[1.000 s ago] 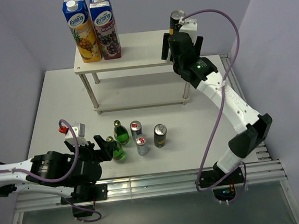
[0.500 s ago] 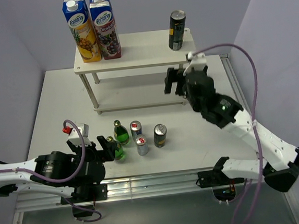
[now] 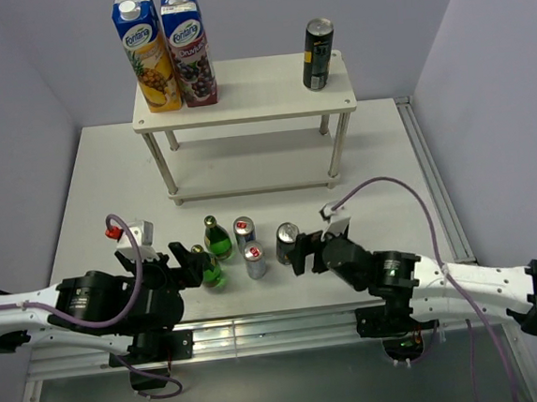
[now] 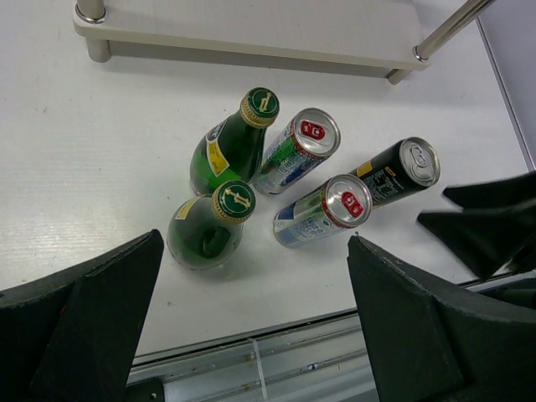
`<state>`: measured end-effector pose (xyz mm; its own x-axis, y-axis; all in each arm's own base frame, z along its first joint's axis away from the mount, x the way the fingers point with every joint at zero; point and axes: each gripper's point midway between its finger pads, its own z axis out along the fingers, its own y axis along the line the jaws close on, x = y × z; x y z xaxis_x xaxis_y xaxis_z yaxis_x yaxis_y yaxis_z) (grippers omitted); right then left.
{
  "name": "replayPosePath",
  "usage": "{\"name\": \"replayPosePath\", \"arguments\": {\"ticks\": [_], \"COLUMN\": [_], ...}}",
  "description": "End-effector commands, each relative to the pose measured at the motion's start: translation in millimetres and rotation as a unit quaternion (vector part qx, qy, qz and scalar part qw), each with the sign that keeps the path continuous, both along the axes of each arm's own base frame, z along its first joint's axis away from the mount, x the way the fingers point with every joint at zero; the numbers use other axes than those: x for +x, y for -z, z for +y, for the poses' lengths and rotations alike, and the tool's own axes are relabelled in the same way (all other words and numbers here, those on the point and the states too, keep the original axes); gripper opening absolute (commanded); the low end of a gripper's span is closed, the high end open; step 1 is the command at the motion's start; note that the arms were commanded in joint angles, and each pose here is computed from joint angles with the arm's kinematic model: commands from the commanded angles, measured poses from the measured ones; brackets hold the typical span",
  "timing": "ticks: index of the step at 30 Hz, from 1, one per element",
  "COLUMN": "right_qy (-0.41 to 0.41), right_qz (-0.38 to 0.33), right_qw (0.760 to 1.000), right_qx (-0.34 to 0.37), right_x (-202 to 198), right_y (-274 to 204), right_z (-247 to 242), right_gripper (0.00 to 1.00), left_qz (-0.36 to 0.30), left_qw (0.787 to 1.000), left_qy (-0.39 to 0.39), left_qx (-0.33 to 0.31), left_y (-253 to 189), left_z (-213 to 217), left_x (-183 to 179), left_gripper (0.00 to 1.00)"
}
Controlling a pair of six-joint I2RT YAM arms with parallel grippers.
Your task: Place and organize the beverage onto the shelf
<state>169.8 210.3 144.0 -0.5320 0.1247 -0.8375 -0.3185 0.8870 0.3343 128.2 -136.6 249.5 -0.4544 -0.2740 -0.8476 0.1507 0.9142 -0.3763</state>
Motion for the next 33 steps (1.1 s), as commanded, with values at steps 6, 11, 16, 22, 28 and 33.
{"name": "replayPosePath", "arguments": {"ticks": [6,11,16,22,28,33], "right_qy": [0.012,0.027,0.059,0.105,0.135,0.148], "right_qz": [0.024,0.002,-0.025,-0.042,-0.067,-0.090], "right_qw": [0.997,0.998,0.998,0.994,0.988,0.984], "right_qx": [0.072,0.057,0.021,-0.003,-0.028,-0.033], "right_x": [-18.6,-8.3,11.2,36.9,56.8,66.9], "right_y": [26.5,40.5,53.2,67.1,73.1,76.3], "right_z": [35.3,40.7,45.3,41.0,42.1,49.0], "right_gripper": [1.00,1.00,1.00,1.00,1.00,1.00], "left_qz": [-0.021,-0.020,-0.019,-0.017,-0.011,-0.010], "left_qw": [1.000,1.000,0.999,0.999,1.000,1.000], "left_qy": [-0.002,-0.002,-0.001,0.001,0.002,0.003], "left_qx": [0.005,0.022,0.038,0.035,-0.002,-0.017], "left_y": [-13.7,-6.2,-1.2,-1.8,-6.7,-9.0], "left_z": [7.7,4.7,0.3,1.0,9.5,12.3], "left_x": [5.0,4.2,3.3,2.9,3.0,3.1], "left_gripper": [0.99,0.99,0.99,0.99,0.99,0.99]}}
